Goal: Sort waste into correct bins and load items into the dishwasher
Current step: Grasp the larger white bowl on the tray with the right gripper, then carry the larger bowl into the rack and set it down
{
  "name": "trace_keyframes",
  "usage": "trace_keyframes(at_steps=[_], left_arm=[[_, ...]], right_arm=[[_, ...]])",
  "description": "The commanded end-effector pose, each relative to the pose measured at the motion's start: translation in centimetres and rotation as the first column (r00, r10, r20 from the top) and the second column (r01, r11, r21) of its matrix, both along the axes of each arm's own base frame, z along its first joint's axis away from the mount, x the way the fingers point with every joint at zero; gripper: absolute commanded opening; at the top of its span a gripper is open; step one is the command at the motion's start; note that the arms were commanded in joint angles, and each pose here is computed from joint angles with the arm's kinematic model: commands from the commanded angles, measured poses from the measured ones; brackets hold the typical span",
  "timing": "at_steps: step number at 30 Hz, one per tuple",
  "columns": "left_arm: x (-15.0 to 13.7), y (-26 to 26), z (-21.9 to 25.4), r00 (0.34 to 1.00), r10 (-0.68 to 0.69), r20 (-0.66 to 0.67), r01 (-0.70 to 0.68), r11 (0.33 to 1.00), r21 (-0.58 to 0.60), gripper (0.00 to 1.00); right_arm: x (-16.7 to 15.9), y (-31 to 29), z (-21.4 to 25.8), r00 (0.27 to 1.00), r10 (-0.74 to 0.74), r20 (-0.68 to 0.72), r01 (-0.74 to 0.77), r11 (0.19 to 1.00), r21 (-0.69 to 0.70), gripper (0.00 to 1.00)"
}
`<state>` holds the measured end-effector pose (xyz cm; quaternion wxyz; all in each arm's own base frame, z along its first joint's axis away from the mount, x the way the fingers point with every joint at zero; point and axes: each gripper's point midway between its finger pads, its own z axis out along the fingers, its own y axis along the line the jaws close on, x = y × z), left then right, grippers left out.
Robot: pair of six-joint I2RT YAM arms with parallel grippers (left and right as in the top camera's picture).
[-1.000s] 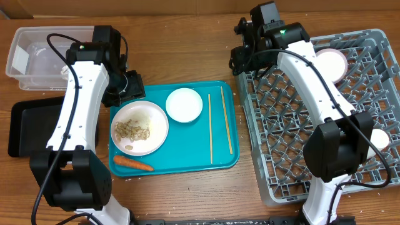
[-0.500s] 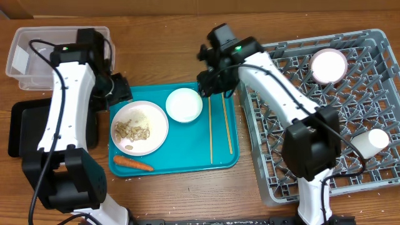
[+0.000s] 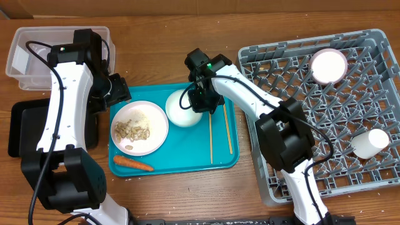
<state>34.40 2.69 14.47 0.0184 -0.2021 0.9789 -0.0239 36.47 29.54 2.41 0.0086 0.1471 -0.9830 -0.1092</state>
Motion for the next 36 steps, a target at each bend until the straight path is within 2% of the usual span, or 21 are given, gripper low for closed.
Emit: trace_keyframes(at_steps=[1, 5, 9, 11, 14, 19, 21, 27, 29, 31, 36], left_arm=[[-0.1, 0.1, 1.4, 0.999, 0.006, 0.034, -0.007, 1.000, 0.013, 0.69], [-0.1, 0.1, 1.4, 0.999, -0.003, 0.034, 0.003, 1.000, 0.014, 0.69], [0.0, 0.1, 1.4, 0.999, -0.003, 0.035, 0.003, 1.000, 0.015, 0.69], [0.0, 0.1, 1.4, 0.999, -0.003, 0.037, 0.003, 1.000, 0.015, 0.69], [0.1, 0.1, 1.4, 0.999, -0.003, 0.041, 0.003, 1.000, 0.016, 0.69], [0.3, 0.1, 1.4, 0.999, -0.003, 0.049, 0.002, 1.000, 0.016, 0.69], [0.3, 0.2, 1.4, 0.999, -0.003, 0.051, 0.002, 1.000, 0.016, 0.69], [0.4, 0.2, 1.4, 0.999, -0.003, 0.054, 0.002, 1.000, 0.016, 0.69], [0.4, 0.2, 1.4, 0.998, -0.003, 0.055, 0.002, 1.000, 0.016, 0.69], [0.5, 0.2, 1.4, 0.998, -0.003, 0.056, 0.002, 1.000, 0.016, 0.69], [0.5, 0.2, 1.4, 0.998, -0.002, 0.057, 0.001, 1.000, 0.016, 0.69]], right_arm=[[0.6, 0.2, 0.4, 1.000, -0.020, 0.021, 0.020, 1.000, 0.002, 0.04], [1.6, -0.5, 2.2, 0.998, -0.043, 0.044, 0.042, 0.999, 0.011, 0.04], [4.4, -3.6, 6.9, 0.977, -0.121, 0.174, 0.132, 0.990, -0.054, 0.04], [6.5, -7.1, 11.8, 0.931, -0.182, 0.316, 0.227, 0.968, -0.110, 0.04], [8.1, -12.0, 17.6, 0.848, -0.233, 0.476, 0.340, 0.928, -0.152, 0.04], [8.2, -20.8, 23.3, 0.709, -0.275, 0.649, 0.548, 0.795, -0.261, 0.04], [7.7, -24.4, 24.1, 0.663, -0.306, 0.684, 0.642, 0.702, -0.308, 0.04], [3.8, -33.2, 24.8, 0.488, -0.416, 0.767, 0.866, 0.339, -0.367, 0.04], [3.1, -34.4, 24.8, 0.468, -0.437, 0.768, 0.882, 0.292, -0.371, 0.04], [3.0, -35.1, 24.7, 0.461, -0.450, 0.765, 0.886, 0.279, -0.370, 0.04], [4.8, -36.6, 25.6, 0.359, -0.428, 0.829, 0.931, 0.228, -0.285, 0.04]])
